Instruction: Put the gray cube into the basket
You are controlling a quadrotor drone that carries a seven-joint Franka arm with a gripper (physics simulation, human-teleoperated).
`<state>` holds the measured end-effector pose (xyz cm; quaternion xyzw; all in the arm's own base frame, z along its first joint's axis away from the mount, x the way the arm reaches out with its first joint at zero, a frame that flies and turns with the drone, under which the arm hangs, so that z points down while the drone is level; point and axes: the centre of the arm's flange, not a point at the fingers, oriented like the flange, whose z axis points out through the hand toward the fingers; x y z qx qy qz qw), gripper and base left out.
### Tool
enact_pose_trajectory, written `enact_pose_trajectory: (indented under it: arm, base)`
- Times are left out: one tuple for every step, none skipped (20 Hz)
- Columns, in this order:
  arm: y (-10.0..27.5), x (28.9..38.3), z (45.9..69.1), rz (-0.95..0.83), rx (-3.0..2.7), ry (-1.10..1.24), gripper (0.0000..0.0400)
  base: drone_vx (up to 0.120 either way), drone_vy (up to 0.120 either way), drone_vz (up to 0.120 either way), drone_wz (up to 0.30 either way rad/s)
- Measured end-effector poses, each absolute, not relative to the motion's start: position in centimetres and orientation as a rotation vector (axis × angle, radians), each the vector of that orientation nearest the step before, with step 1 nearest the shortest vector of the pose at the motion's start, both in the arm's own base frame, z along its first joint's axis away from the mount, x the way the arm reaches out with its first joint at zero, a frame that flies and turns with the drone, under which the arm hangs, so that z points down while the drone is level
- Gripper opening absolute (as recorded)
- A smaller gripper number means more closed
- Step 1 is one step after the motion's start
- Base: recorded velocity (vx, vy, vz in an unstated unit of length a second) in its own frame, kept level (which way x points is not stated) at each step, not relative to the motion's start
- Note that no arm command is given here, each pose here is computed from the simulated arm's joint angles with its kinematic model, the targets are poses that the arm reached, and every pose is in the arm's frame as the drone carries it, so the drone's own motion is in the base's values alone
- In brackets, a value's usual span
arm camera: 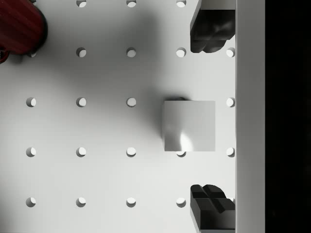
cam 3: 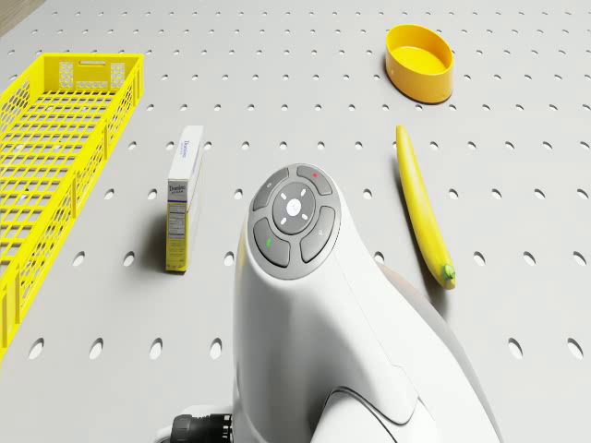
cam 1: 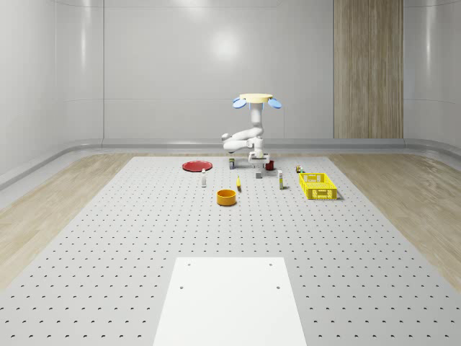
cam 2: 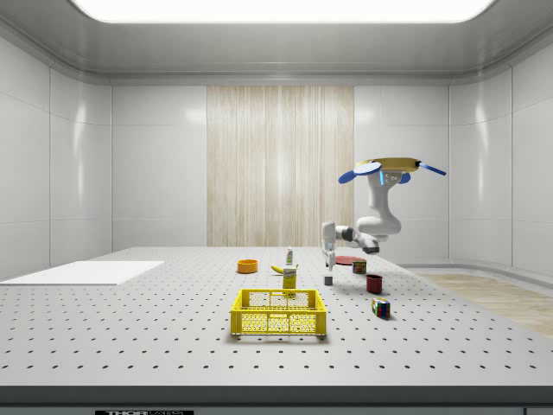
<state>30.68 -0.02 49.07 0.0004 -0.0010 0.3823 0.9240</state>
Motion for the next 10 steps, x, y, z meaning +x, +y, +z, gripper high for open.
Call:
enact_pose_trajectory:
  arm:
    - [0.0, 30.68, 49.1, 0.785, 0.001, -0.002, 0.04]
    - [0.0, 30.68, 49.1, 0.785, 0.001, -0.002, 0.04]
    - [0.0, 30.68, 49.1, 0.785, 0.001, -0.002, 0.04]
    - [0.0, 30.68, 49.3, 0.785, 0.001, -0.002, 0.04]
    - [0.0, 30.68, 49.6, 0.785, 0.001, -0.002, 0.04]
    - [0.0, 30.68, 49.9, 0.785, 0.001, -0.002, 0.04]
    - [0.0, 30.68, 50.1, 0.785, 0.001, -0.002, 0.04]
    - [0.0, 30.68, 50.3, 0.785, 0.001, -0.002, 0.04]
    - [0.2, 30.68, 50.5, 0.785, 0.001, -0.002, 0.04]
    - [0.3, 30.68, 50.7, 0.785, 0.001, -0.002, 0.04]
  base:
    - [0.0, 0.0, -0.12, 0.0]
    - [0.0, 0.0, -0.12, 0.0]
    - [0.0, 0.0, -0.08, 0.0]
    - [0.0, 0.0, 0.0, 0.0]
    - [0.0, 0.0, 0.0, 0.0]
    - [0.0, 0.0, 0.0, 0.0]
    - [0.0, 0.0, 0.0, 0.0]
    - [0.0, 0.0, 0.0, 0.0]
    - [0.0, 0.0, 0.0, 0.0]
    - [0.0, 0.0, 0.0, 0.0]
